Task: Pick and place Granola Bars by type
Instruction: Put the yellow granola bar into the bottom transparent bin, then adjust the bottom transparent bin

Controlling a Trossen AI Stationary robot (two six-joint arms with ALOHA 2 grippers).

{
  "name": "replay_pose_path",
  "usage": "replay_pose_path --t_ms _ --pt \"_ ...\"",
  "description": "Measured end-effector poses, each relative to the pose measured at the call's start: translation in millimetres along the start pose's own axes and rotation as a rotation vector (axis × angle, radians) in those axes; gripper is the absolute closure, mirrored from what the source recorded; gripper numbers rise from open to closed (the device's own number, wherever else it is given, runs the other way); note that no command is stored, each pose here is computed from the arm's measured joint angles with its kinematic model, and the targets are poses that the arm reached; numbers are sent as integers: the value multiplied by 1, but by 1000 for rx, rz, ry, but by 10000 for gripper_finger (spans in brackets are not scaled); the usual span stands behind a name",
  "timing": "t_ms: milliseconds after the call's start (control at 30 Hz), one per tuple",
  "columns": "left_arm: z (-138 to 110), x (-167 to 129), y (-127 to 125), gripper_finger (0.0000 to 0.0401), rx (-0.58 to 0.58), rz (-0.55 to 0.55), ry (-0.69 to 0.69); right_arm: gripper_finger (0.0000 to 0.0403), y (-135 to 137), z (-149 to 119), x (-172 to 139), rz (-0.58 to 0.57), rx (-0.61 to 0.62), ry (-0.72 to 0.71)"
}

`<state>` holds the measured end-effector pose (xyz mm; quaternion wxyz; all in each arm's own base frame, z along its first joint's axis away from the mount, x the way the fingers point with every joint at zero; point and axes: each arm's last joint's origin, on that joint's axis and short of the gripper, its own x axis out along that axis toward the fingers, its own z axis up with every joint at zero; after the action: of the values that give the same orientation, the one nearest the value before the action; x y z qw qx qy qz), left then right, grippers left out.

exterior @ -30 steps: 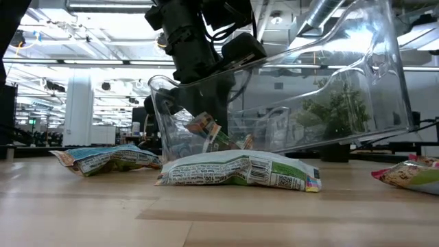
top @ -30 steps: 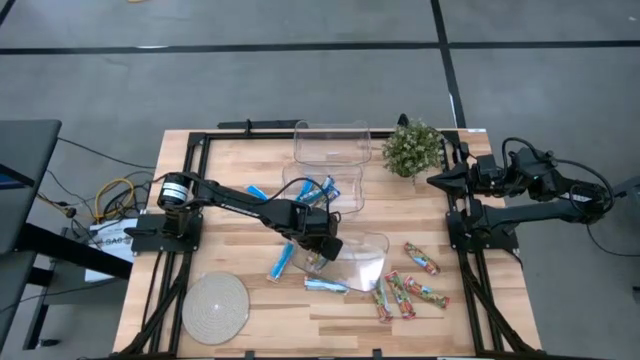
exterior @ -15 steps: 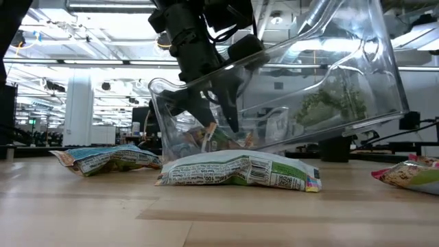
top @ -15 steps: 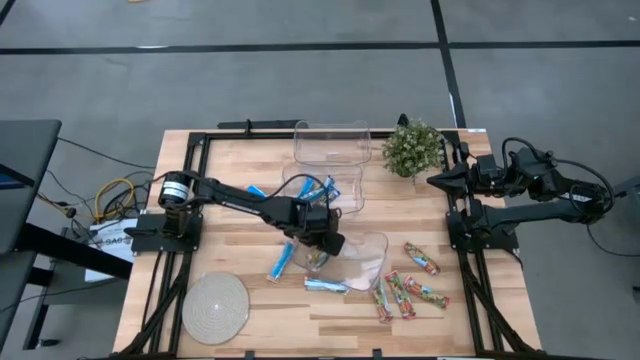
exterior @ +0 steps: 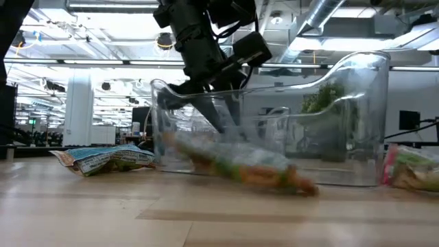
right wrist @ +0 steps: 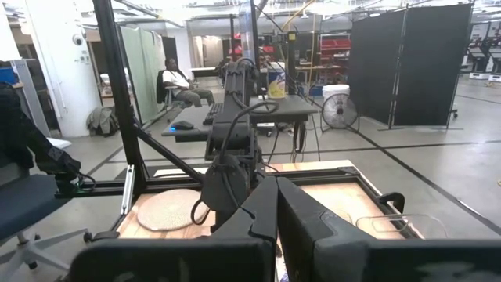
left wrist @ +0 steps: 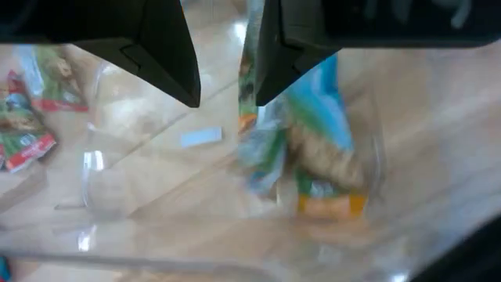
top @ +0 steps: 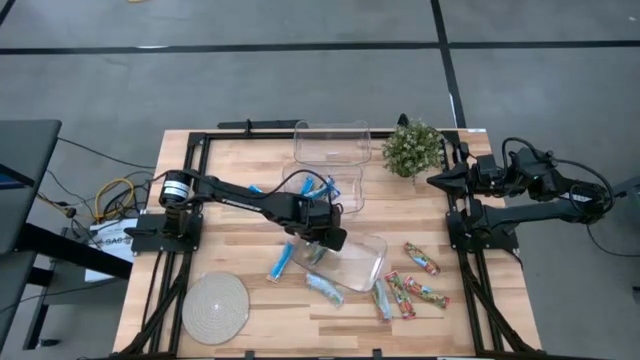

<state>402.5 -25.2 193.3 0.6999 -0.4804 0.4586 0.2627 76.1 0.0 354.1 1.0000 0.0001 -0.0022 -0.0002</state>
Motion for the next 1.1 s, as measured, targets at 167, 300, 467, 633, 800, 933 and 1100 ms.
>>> replay_pose_path --t_ms 167,300,467,633,800,933,1100 --pt "2 -7 -4 285 12 28 -21 403 0 0 0 0 0 0" --pt "3 -8 -5 285 14 25 -22 403 0 0 0 0 0 0" --pt "3 -8 -5 285 14 21 -19 403 0 0 0 0 0 0" --pt "3 -14 -8 285 18 -6 -21 403 0 0 0 0 0 0" --pt "4 -29 -15 285 52 -11 -38 403 0 0 0 0 0 0" --pt "5 -41 -24 285 90 -26 -47 403 0 0 0 0 0 0" --pt "-1 -59 -39 285 186 -45 -43 403 0 0 0 0 0 0"
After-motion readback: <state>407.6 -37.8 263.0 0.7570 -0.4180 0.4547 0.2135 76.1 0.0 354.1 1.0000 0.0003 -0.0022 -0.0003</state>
